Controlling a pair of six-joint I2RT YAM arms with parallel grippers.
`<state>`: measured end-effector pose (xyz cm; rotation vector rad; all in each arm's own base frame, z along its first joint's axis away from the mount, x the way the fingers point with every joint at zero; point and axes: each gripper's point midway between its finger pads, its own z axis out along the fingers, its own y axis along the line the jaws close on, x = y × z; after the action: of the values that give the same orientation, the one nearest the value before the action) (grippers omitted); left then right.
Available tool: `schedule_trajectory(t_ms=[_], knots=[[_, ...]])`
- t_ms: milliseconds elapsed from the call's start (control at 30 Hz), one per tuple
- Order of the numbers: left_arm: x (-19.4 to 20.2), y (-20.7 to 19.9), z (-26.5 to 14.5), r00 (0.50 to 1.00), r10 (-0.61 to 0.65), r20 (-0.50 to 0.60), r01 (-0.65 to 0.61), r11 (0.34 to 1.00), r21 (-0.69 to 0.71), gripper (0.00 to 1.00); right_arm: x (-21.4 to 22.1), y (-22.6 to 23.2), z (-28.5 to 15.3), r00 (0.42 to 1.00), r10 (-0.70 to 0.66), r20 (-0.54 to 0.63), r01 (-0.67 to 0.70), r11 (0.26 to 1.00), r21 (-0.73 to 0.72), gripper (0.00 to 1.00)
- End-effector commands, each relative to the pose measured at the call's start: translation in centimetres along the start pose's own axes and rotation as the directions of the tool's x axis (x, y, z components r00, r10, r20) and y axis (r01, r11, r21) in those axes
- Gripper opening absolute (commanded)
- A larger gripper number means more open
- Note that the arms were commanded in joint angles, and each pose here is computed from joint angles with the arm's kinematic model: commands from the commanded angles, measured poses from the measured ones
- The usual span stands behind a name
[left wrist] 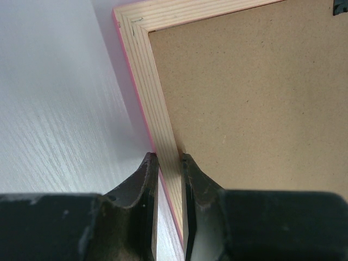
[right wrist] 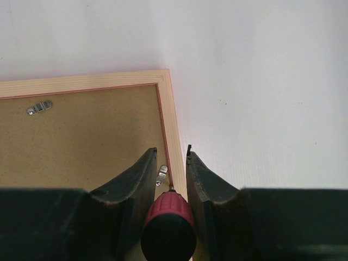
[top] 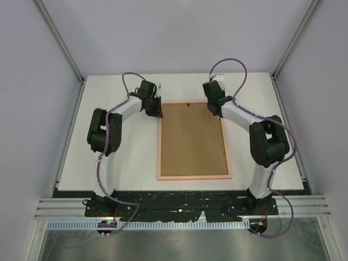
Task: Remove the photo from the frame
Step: Release the photo frame item from the photo frame.
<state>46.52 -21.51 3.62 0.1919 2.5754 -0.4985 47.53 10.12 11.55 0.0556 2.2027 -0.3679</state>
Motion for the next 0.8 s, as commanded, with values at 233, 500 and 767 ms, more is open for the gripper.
schedule_trajectory(t_ms=[233,500,767], knots=[[-0.4,-1.1,-0.4,0.999,0.047,0.015,-0.048,0.997,0.054,0.0,-3.5,0.4,1.1,0.993,0.026,0.113,-0.029,0.999,0.025,0.08],[-0.4,-1.1,-0.4,0.999,0.047,0.016,-0.048,0.998,0.051,0.0,-4.9,0.4,1.1,0.987,0.019,0.158,-0.025,0.999,0.035,0.08],[-0.4,-1.1,-0.4,0.999,0.047,0.015,-0.048,0.997,0.054,0.0,-5.6,1.0,1.0,0.983,0.023,0.18,-0.027,0.999,0.019,0.08]])
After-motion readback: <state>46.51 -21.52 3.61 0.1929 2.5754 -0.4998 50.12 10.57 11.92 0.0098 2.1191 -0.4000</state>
